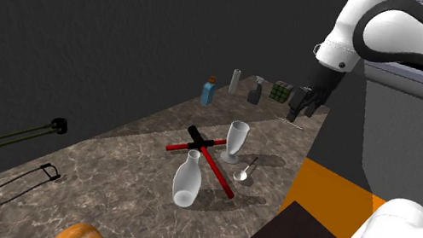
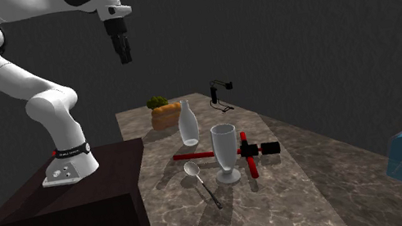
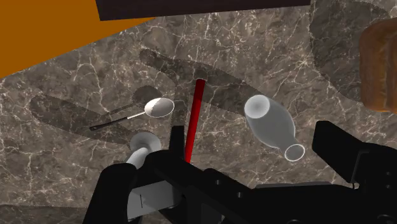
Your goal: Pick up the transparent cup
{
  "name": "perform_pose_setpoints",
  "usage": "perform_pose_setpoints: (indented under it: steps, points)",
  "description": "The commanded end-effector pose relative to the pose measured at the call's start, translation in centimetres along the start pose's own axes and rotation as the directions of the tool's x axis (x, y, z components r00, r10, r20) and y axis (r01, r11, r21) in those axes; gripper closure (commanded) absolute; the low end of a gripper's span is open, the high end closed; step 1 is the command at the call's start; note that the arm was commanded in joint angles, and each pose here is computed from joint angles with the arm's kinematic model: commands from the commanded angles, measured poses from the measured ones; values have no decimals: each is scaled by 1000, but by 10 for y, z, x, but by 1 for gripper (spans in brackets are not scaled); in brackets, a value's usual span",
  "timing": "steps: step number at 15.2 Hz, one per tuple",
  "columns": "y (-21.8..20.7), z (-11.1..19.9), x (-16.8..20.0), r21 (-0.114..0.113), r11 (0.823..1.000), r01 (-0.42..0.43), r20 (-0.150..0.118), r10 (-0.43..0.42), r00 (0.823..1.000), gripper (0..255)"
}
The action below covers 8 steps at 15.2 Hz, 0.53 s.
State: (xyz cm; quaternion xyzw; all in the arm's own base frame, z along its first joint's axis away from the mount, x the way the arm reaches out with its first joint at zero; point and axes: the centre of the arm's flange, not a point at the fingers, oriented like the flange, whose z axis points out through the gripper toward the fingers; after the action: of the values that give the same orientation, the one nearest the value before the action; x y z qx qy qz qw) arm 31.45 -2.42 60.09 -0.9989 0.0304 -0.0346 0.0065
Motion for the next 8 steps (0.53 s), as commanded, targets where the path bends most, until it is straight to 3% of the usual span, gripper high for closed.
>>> perform_pose_setpoints:
  steps: [1, 8]
  points:
    - [0, 0, 0, 0, 1000, 0, 0, 0, 1000, 0]
    - [44, 57, 57, -4, 1000, 18, 0, -18, 1000, 0]
